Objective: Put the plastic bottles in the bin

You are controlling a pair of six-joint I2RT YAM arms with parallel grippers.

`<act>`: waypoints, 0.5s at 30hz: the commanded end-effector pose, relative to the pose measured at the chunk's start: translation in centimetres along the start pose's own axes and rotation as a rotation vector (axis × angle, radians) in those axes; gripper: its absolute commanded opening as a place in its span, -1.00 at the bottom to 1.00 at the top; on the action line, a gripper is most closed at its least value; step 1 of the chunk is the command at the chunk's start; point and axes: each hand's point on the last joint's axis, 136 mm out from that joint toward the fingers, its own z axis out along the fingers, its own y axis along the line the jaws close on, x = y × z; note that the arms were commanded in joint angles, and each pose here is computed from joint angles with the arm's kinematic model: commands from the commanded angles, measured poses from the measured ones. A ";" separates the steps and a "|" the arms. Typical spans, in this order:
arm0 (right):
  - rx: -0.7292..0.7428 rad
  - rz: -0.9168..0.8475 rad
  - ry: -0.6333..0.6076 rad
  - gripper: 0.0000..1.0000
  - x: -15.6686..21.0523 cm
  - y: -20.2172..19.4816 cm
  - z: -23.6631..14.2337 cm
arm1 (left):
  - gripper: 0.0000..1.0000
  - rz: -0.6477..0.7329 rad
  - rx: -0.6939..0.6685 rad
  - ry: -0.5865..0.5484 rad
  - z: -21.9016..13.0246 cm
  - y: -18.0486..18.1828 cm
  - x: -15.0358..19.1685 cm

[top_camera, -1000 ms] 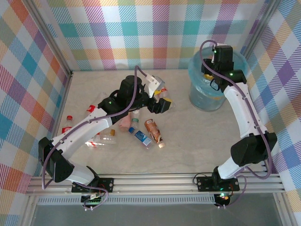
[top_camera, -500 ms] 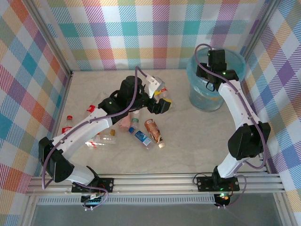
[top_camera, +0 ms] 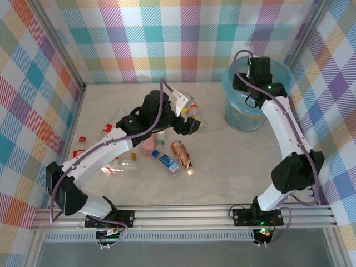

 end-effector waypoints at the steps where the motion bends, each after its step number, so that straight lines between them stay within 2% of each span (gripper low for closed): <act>1: -0.077 0.034 -0.096 0.46 -3.2 0.9 -5.2 | 0.62 -0.047 -0.065 -0.016 -2.1 0.4 -1.9; 5: -0.140 0.033 -0.127 0.46 -3.6 1.6 -8.1 | 0.61 -0.124 -0.165 0.015 -3.9 1.7 -0.9; 8: -0.214 0.023 -0.139 0.46 -3.2 3.1 -10.3 | 0.62 -0.192 -0.296 0.060 -5.8 3.5 1.0; 12: -0.361 -0.013 -0.160 0.46 -1.8 7.0 -12.7 | 0.62 -0.286 -0.483 0.157 -8.8 5.9 4.7; 15: -0.508 -0.056 -0.161 0.46 0.2 10.9 -14.1 | 0.62 -0.368 -0.554 0.222 -10.6 6.7 7.9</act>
